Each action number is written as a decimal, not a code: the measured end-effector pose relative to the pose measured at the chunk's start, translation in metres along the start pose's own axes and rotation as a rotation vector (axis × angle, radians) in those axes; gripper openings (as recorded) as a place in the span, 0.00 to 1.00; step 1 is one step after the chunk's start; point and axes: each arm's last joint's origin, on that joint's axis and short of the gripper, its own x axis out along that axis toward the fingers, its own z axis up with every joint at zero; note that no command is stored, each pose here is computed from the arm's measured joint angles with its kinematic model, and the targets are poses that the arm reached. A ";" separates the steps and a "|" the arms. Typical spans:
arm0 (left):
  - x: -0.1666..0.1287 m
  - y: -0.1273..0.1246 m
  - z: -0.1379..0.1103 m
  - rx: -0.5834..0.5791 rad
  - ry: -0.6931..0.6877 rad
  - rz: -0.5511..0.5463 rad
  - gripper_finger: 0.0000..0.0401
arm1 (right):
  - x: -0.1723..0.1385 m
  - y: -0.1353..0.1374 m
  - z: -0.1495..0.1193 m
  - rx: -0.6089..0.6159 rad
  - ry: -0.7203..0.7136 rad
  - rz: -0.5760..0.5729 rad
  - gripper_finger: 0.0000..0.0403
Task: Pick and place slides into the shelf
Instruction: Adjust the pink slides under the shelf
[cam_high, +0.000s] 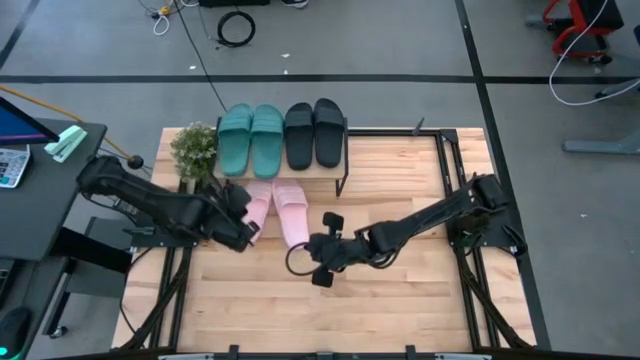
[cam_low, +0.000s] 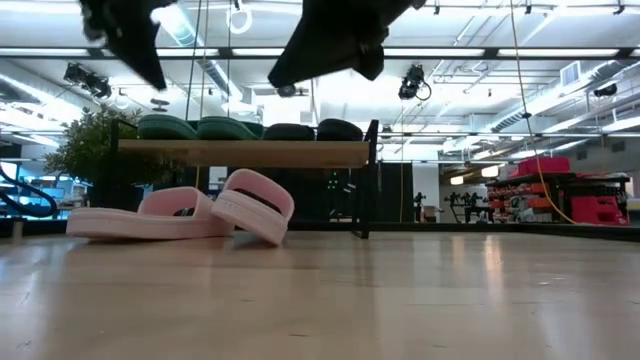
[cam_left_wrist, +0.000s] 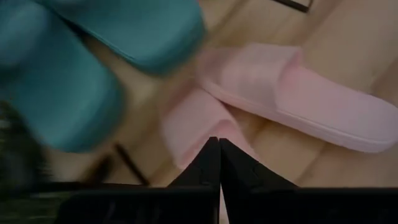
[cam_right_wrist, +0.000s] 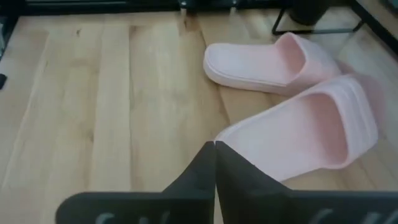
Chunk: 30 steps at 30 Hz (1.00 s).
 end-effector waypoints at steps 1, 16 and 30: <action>0.006 -0.005 -0.008 -0.014 -0.006 -0.014 0.01 | 0.002 0.002 -0.002 -0.001 0.004 -0.006 0.02; 0.068 -0.021 -0.094 -0.246 0.020 -0.104 0.01 | 0.025 -0.023 -0.006 0.132 -0.003 -0.182 0.01; 0.070 -0.042 -0.091 -0.356 -0.064 -0.290 0.01 | 0.050 -0.030 -0.020 0.130 0.057 -0.186 0.00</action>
